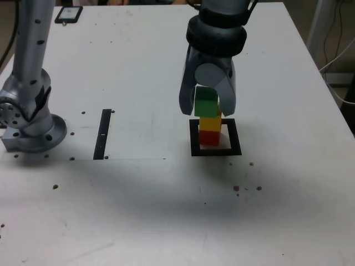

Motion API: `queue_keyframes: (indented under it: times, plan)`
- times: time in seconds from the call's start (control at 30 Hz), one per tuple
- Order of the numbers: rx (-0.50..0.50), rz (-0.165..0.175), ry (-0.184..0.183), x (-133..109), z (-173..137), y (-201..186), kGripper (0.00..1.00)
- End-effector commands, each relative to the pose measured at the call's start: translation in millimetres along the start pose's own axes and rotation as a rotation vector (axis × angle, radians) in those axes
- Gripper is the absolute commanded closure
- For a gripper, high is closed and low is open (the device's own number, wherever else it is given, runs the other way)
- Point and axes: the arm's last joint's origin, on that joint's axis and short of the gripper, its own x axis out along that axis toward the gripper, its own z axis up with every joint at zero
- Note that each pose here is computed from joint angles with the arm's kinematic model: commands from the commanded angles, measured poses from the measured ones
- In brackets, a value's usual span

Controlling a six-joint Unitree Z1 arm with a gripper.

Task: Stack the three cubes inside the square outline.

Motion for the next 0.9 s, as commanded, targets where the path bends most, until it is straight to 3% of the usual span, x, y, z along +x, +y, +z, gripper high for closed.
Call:
queue_keyframes:
  times: [0.0, 0.23, 0.47, 0.57, 0.7, 0.87]
  plan:
    - [0.004, 0.004, -0.022, -6, -2, -1, 0.01]
    - [0.005, 0.016, -0.04, -10, -16, 0, 0.01]
    - [-0.001, 0.022, -0.146, -22, -73, 0, 0.01]
    - [-0.003, 0.023, -0.169, -23, -104, 0, 0.0]
    - [-0.004, 0.022, -0.181, -17, -144, 0, 0.0]
    - [-0.004, 0.03, -0.169, 0, -184, 0, 0.0]
